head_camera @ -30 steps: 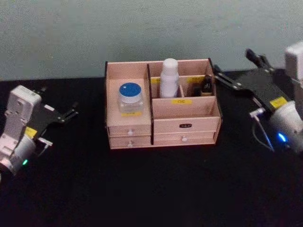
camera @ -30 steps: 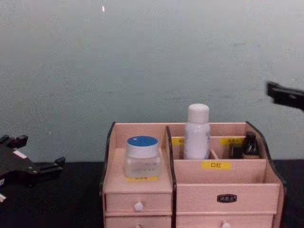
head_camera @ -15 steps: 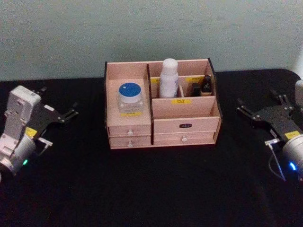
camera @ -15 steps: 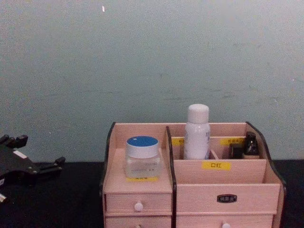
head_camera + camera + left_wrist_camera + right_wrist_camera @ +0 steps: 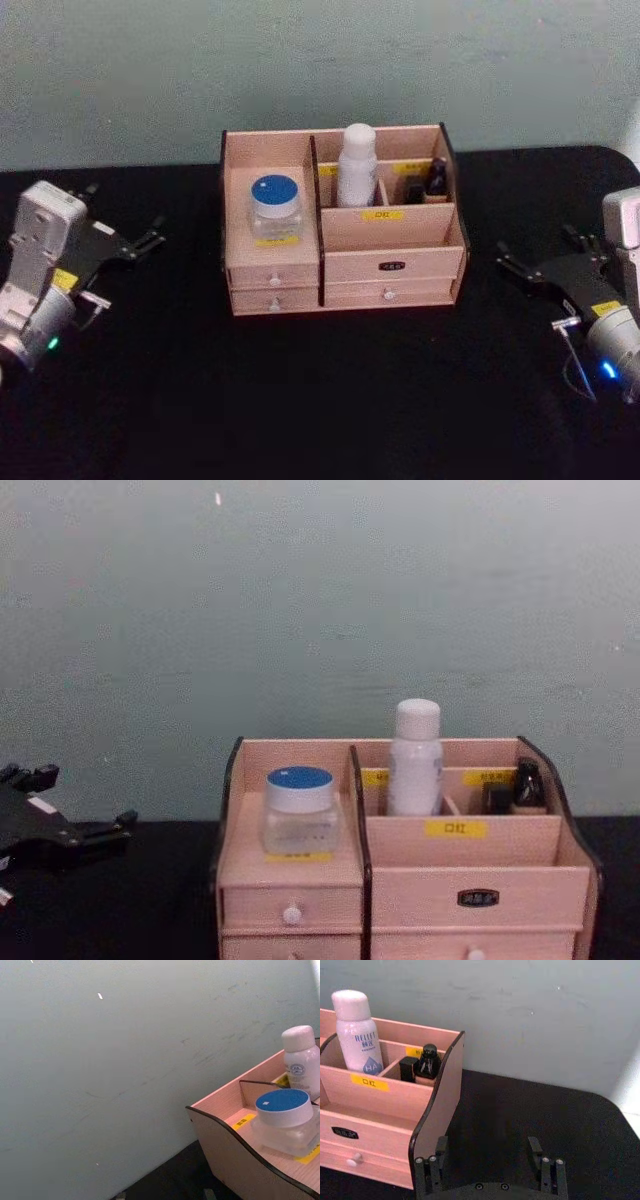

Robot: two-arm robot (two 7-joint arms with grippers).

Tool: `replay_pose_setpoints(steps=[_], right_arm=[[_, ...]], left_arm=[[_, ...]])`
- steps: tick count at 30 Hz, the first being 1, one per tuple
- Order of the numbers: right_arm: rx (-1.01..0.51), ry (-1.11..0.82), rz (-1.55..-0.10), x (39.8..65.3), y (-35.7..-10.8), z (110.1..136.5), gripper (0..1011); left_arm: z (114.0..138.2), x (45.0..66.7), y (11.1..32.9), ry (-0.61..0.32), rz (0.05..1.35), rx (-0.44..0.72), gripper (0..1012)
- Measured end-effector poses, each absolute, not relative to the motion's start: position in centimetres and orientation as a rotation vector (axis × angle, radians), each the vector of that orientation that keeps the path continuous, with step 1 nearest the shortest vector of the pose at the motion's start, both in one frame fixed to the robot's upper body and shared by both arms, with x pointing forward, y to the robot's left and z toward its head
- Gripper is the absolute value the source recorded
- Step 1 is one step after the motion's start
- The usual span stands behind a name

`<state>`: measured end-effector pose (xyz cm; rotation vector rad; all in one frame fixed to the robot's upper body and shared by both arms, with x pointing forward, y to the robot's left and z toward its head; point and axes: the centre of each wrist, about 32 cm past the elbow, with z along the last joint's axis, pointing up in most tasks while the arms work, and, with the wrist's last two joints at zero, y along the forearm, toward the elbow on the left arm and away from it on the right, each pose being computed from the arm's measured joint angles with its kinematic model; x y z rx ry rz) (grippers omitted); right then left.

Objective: Pick up the facial cleanser and watermelon frost from the table and place them into the tiered storage box.

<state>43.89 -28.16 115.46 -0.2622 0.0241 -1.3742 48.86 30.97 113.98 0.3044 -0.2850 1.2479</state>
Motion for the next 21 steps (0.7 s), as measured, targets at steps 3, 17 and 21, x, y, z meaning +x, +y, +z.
replay_pose_setpoints(steps=[3, 17, 21], right_arm=[[-0.264, 0.026, -1.374, 43.9, -28.16, 115.44, 1000], [-0.261, 0.02, -1.372, 43.9, -28.15, 115.52, 1000], [-0.26, 0.019, -1.372, 43.9, -28.15, 115.53, 1000]], left_arm=[[113.98, 48.86, 30.97, -0.285, 1.248, 0.304, 1001], [113.98, 48.86, 30.97, -0.285, 1.248, 0.304, 1001], [113.98, 48.86, 30.97, -0.285, 1.248, 0.304, 1001]])
